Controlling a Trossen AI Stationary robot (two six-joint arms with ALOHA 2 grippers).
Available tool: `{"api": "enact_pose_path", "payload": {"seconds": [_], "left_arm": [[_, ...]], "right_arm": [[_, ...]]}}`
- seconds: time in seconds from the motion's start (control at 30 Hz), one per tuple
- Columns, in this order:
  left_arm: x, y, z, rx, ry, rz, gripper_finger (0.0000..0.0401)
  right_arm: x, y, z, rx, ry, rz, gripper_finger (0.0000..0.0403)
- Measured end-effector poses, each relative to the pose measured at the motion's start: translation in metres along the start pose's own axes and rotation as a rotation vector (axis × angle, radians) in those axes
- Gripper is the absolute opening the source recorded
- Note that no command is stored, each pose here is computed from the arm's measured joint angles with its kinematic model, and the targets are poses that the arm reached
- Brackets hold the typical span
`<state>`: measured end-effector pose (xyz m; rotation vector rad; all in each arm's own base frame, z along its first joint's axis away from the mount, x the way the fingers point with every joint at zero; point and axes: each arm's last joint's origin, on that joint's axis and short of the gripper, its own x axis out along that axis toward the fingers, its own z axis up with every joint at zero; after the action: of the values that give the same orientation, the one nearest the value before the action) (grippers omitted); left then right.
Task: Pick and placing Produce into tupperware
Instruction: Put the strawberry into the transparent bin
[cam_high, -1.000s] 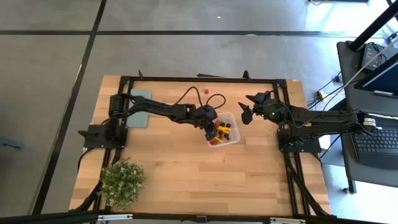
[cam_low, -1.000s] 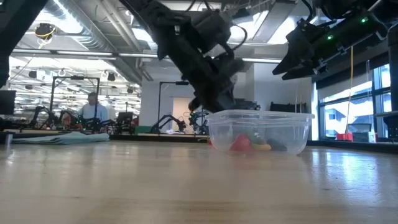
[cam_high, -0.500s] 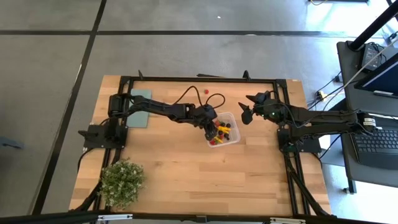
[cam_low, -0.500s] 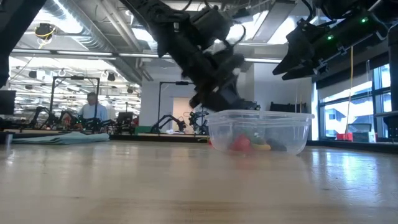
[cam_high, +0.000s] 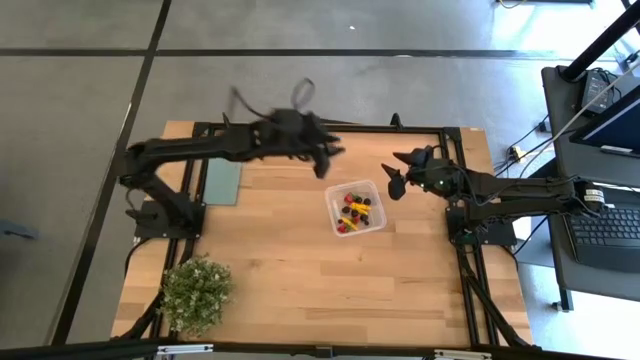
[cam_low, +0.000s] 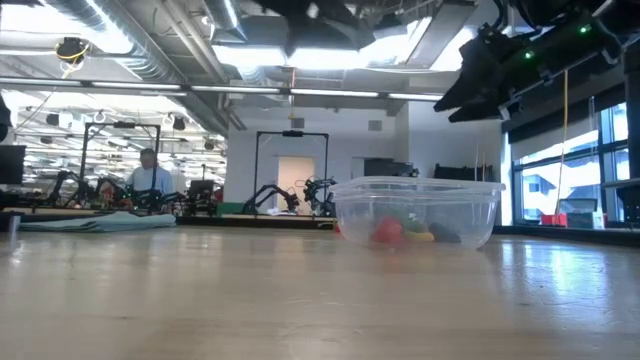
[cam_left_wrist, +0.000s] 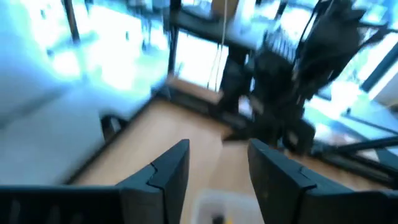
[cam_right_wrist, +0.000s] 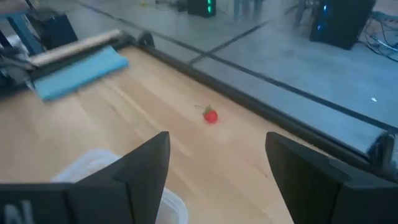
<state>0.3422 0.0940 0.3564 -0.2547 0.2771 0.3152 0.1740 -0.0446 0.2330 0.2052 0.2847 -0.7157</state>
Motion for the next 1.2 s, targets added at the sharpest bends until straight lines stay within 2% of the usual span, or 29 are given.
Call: {"api": "enact_pose_path", "payload": {"seconds": [0.17,0.3,0.43,0.53,0.63,0.77,0.9,1.0,1.2], "left_arm": [[-0.058,0.008,0.029,0.099,-0.086,0.041,0.0152],[-0.101,0.014,0.027,0.137,-0.071,0.134,0.0157],[-0.134,0.020,0.000,0.146,-0.117,0.205,0.0163],[-0.152,0.028,-0.027,0.134,-0.180,0.226,0.0165],[-0.164,0.036,-0.052,0.127,-0.238,0.239,0.0164],[-0.174,0.046,-0.078,0.065,-0.284,0.256,0.0158],[-0.177,0.051,-0.093,0.016,-0.281,0.266,0.0152],[-0.175,0.052,-0.099,0.014,-0.263,0.260,0.0150],[-0.173,0.053,-0.103,0.015,-0.245,0.260,0.0155]], "right_arm": [[0.000,0.002,0.008,0.058,-0.078,0.021,0.0266],[-0.001,0.003,0.019,0.130,-0.179,0.039,0.0266],[-0.002,0.001,0.038,0.189,-0.272,0.038,0.0266],[-0.002,0.001,0.069,0.197,-0.289,0.022,0.0266],[0.006,0.002,0.108,0.162,-0.193,0.023,0.0266],[0.032,0.000,0.157,0.122,0.038,-0.032,0.0266],[0.066,-0.003,0.191,-0.032,0.234,-0.119,0.0266],[0.092,0.000,0.212,-0.119,0.252,-0.129,0.0266],[0.143,0.015,0.236,-0.502,0.245,0.018,0.0266]]}}
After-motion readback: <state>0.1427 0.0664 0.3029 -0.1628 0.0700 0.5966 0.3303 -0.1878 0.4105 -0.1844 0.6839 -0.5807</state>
